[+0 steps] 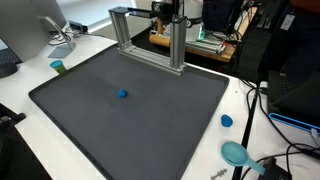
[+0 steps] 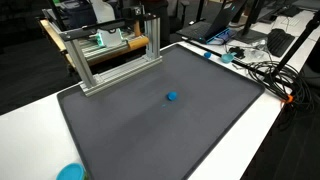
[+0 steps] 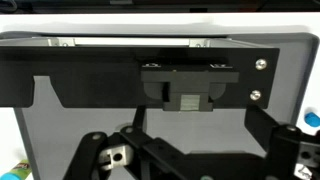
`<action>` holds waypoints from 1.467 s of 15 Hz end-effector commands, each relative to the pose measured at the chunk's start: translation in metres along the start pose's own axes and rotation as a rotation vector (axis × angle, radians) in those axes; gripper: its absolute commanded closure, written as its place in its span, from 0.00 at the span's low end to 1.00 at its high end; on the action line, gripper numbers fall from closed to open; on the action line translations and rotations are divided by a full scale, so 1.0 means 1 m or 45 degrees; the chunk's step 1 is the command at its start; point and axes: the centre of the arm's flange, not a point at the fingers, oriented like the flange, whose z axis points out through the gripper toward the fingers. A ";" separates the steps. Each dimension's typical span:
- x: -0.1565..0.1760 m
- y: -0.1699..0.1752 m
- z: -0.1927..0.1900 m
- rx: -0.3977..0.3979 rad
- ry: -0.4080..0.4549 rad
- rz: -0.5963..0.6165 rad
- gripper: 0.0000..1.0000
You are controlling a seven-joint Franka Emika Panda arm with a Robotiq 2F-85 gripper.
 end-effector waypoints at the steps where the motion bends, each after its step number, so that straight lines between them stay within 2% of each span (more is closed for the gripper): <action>1: 0.000 0.000 0.000 0.000 0.000 0.000 0.00; 14: 0.000 0.000 0.000 0.000 0.000 0.000 0.00; 22: -0.034 -0.012 0.007 -0.050 0.168 0.127 0.00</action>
